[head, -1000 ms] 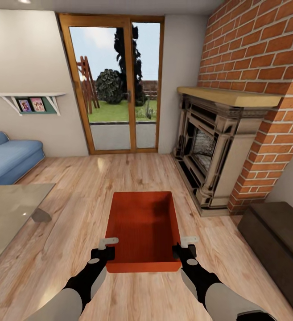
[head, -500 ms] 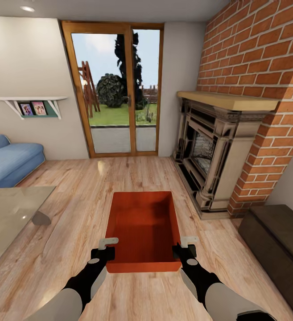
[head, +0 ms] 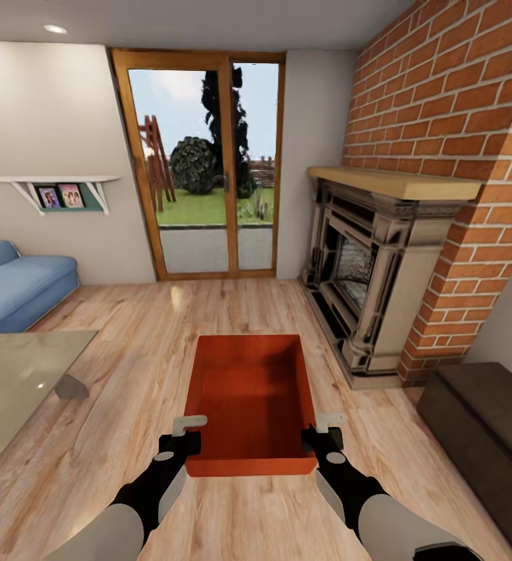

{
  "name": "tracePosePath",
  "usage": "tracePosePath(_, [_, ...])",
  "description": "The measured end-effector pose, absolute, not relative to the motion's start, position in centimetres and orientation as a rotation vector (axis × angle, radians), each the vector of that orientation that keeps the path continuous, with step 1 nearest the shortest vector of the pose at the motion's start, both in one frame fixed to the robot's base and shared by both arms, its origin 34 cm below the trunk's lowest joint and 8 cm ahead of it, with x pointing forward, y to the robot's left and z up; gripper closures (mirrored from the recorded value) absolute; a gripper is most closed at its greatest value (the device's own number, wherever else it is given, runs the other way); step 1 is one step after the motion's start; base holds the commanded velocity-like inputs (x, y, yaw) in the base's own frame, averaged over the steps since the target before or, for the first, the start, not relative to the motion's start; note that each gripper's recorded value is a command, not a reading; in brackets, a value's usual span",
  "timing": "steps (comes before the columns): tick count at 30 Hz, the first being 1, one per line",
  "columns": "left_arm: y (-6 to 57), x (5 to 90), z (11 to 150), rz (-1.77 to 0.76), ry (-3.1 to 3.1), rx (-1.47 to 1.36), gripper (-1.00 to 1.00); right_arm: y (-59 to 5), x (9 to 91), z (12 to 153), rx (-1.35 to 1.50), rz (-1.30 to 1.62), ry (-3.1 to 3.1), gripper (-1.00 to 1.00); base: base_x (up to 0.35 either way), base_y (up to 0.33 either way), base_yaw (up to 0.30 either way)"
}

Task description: Move the two storage containers from the living room to the garage. In the garage, place one container on the floor and stack the other container on top of it (either order is fine).

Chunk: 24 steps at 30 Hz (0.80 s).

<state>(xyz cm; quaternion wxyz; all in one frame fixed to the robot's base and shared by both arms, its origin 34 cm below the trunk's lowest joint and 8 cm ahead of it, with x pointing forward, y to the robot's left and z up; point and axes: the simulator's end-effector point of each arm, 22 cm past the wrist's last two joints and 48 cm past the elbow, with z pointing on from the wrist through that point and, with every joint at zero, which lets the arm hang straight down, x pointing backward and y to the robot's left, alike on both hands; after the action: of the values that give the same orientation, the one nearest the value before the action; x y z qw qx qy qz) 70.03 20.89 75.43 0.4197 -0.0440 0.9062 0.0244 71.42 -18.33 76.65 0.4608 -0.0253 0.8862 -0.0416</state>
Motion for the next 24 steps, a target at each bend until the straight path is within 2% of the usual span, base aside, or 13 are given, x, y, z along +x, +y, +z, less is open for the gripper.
tracePosePath(24, [20.9,70.7,77.6,0.059,2.234,-0.111,1.0,-18.3,72.0,78.8,-0.06,-0.103,2.143,1.0,0.0,0.0,0.0])
